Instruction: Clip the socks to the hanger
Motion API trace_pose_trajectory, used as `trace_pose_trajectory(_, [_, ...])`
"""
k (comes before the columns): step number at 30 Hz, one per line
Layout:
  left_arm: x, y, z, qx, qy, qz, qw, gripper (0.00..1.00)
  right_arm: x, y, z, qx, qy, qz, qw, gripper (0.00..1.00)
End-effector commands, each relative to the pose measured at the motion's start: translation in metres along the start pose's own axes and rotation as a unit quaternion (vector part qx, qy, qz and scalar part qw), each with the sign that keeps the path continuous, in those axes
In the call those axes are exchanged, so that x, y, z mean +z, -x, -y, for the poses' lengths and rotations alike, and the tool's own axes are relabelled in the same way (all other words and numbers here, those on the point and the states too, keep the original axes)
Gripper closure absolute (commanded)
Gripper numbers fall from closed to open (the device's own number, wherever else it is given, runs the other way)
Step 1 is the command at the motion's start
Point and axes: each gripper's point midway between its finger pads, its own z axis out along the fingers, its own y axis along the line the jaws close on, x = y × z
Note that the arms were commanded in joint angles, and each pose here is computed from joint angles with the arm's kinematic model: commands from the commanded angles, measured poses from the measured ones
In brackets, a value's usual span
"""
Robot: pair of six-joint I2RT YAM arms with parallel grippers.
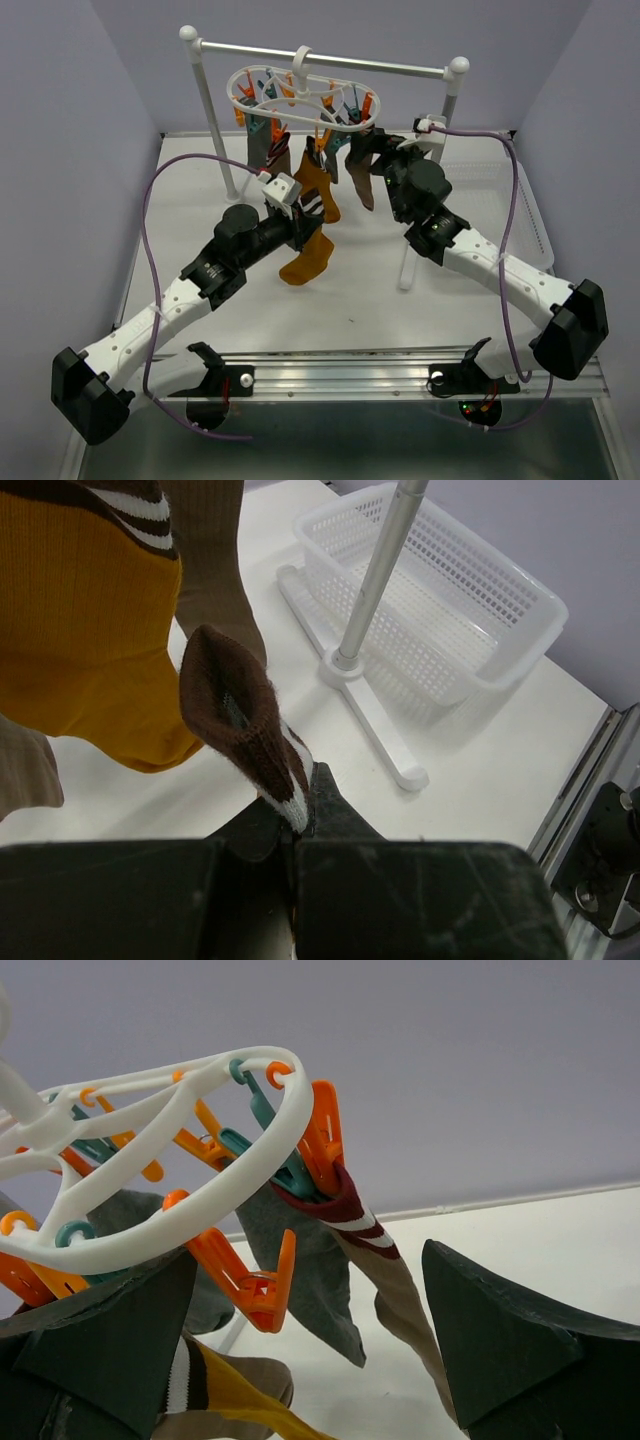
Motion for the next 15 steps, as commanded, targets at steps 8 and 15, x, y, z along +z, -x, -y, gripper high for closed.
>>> trace_pose_trajectory(8, [0.006, 0.031, 0.006, 0.010, -0.009, 0.046, 0.999, 1.00, 0.001, 0.017, 0.001, 0.041, -0.051, 0.061, 0.996, 0.00])
trace_pose_trajectory(15, [0.007, 0.029, 0.005, 0.013, -0.008, 0.043, 0.999, 1.00, 0.004, 0.022, -0.001, 0.027, -0.065, 0.082, 0.994, 0.00])
